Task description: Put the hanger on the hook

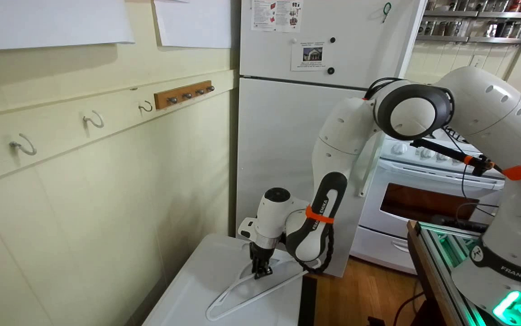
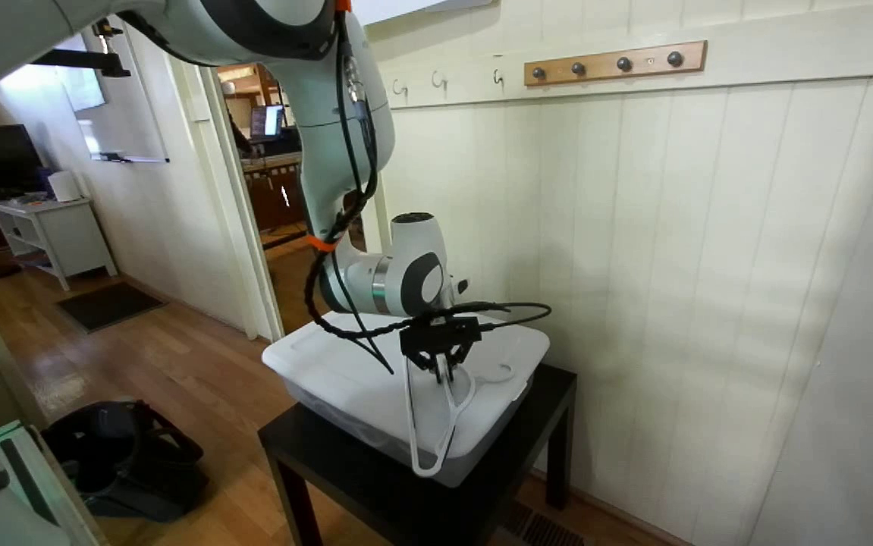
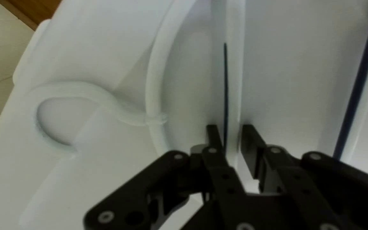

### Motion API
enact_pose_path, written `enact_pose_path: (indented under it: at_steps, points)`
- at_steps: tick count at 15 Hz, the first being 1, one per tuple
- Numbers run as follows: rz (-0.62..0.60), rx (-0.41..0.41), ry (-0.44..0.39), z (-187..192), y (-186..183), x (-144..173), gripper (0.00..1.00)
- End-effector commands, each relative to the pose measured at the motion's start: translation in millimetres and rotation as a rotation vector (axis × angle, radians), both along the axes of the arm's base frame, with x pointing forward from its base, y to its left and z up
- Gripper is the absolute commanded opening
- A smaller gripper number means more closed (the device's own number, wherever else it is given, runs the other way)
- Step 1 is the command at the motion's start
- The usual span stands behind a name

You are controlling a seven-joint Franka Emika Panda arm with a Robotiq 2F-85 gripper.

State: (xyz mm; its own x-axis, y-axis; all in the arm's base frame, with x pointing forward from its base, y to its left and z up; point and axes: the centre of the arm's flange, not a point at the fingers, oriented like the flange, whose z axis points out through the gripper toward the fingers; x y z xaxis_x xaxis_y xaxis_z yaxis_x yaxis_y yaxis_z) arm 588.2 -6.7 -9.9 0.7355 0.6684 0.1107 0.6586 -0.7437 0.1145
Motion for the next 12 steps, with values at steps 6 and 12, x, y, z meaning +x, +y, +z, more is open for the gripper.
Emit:
enact_pose_path:
  at_steps: [6,12]
  points:
    - [0.111,-0.124,-0.058,22,11,2,0.03]
    - [0.285,-0.311,-0.166,55,46,8,0.03]
